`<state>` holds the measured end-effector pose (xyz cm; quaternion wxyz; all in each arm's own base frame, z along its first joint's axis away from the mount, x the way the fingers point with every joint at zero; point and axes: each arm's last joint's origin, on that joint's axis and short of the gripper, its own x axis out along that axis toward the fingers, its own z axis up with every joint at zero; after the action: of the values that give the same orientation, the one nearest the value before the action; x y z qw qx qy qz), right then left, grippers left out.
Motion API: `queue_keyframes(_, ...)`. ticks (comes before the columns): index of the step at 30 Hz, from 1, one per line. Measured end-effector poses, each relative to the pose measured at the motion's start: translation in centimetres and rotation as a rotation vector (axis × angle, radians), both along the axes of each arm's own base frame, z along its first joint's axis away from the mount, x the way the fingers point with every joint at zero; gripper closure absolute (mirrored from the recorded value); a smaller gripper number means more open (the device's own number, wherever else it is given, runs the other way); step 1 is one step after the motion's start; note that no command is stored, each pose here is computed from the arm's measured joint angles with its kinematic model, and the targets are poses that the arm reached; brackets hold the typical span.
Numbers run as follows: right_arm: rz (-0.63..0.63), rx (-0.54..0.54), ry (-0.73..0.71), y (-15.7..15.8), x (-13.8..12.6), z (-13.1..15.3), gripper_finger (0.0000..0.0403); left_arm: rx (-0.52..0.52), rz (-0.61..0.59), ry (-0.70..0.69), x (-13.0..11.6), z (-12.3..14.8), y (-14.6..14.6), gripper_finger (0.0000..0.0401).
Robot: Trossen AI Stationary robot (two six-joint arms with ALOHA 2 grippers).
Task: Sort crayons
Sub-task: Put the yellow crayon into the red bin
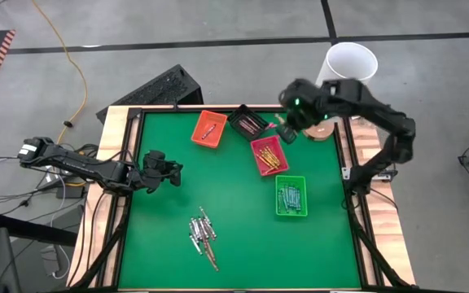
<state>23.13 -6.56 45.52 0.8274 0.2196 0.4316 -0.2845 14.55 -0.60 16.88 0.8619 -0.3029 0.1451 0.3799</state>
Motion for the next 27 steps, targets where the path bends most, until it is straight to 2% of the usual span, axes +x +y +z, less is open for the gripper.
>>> queue_keyframes(5, -0.009, 0.042, 0.003, 1.2, 0.4, -4.9, 0.0403, -0.006, -0.001, -0.002, 0.0, 0.0, 0.0, 0.0221)
queue_keyframes(12, -0.075, 0.09, -0.14, 0.3, 0.6, -10.6, 0.0403, -0.006, -0.001, -0.002, 0.0, 0.0, 0.0, 0.0221)
queue_keyframes(20, -0.166, 0.126, -0.057, -1.5, 1.9, -18.2, 0.0403, -0.011, 0.002, -0.006, 0.0, 0.0, 0.0, 0.0221)
queue_keyframes(27, -0.174, 0.178, -0.035, -2.8, 3.5, -22.6, 0.0403, -0.01, 0.002, -0.006, 0.0, 0.0, 0.0, 0.0221)
